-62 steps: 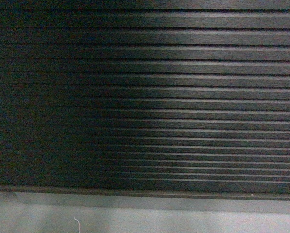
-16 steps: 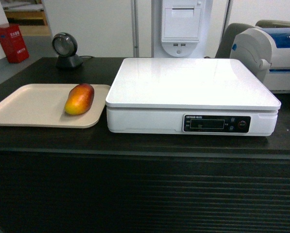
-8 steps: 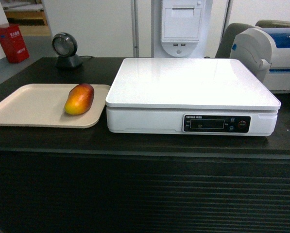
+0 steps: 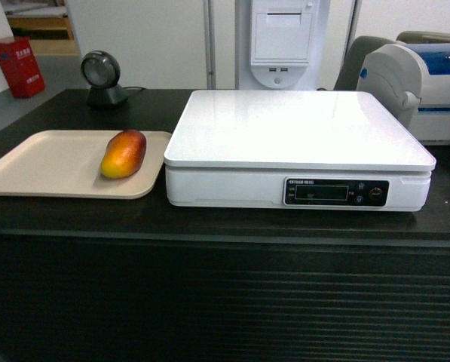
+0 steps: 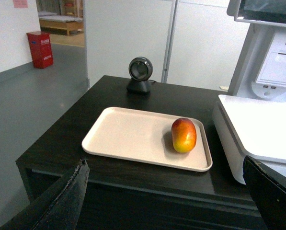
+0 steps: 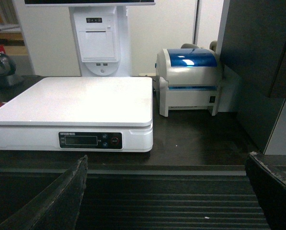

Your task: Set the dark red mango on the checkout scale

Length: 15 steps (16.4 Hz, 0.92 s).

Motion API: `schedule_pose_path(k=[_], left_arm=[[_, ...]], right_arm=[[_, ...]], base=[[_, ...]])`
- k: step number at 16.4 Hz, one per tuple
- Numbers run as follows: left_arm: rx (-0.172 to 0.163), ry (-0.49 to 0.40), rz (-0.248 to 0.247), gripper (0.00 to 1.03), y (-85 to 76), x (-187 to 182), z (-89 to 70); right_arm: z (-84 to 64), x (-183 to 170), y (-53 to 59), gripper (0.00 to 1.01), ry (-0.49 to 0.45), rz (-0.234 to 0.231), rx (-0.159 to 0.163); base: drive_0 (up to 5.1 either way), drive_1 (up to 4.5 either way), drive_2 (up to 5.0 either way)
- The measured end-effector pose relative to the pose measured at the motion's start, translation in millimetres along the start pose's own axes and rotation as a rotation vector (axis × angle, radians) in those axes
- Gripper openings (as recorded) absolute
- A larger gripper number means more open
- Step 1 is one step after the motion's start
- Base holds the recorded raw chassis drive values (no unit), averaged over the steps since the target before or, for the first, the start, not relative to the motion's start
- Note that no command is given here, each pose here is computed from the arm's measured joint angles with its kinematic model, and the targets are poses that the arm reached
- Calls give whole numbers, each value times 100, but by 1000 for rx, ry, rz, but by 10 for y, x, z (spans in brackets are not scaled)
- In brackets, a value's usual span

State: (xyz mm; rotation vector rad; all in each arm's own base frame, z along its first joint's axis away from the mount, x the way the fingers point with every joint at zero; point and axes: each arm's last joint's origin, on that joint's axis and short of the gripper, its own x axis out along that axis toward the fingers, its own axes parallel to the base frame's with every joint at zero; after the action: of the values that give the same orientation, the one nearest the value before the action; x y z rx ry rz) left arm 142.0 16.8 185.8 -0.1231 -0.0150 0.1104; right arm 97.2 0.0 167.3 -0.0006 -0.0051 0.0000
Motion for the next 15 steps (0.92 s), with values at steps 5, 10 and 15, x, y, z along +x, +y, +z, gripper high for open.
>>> schedule_pose_path(k=[5,10,15], left_arm=[[24,60,-148,98,47,928,93],[25,285,-285,98,-232,2123,-185],[21,404,-344,98,-457,2978,-357]], right_arm=[[0,0,0,98,0,0,0],[0,0,0,98,0,0,0],[0,0,0,98,0,0,0]], base=[[0,0,0],[0,0,0],[0,0,0]])
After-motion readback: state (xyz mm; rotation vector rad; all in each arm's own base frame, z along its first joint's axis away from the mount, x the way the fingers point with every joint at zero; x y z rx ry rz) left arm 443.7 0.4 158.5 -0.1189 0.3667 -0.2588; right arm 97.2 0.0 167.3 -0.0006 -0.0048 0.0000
